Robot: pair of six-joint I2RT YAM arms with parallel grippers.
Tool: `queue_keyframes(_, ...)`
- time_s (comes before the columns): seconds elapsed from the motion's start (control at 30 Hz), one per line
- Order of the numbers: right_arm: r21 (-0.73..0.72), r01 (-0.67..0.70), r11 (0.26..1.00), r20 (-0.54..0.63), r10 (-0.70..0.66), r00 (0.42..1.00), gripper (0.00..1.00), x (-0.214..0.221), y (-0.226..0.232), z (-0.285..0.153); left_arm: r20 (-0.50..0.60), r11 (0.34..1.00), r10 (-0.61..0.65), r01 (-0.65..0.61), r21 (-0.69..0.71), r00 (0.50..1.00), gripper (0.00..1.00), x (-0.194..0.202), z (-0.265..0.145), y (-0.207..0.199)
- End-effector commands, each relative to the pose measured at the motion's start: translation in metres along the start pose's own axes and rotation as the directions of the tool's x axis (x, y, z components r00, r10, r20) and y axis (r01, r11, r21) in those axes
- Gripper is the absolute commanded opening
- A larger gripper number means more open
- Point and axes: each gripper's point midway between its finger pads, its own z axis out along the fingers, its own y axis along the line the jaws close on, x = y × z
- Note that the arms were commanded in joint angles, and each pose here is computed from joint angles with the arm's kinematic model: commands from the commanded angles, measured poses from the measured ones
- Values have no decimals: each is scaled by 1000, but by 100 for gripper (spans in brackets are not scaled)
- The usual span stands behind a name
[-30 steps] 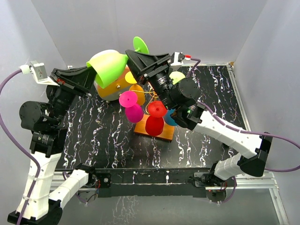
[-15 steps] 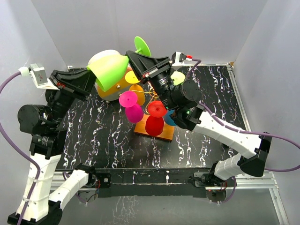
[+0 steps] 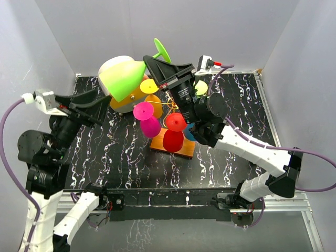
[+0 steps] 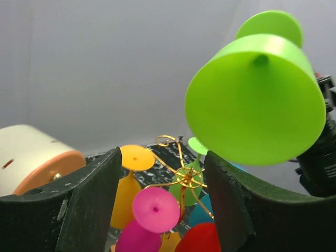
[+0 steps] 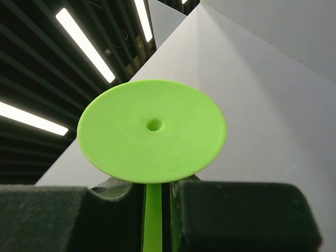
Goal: Place the wine glass upside down on the wine glass rack
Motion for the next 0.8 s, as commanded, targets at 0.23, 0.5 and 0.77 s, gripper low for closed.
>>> queue_keyframes(0.23,-290,486,825,-22,-513,858,0,49,30,16,80,930,-160,178,-322,984,73,-39,-59,20)
queue_keyframes(0.5,-404,670,623,-3,-733,680,0,72,16,2,51,878,-433,434,-201,900,74,-59,-36,-21)
queue_keyframes(0.77,-458,770,444,107,-833,543,0,75,12,-7,-46,746,-665,666,14,746,79,-60,-5,-60)
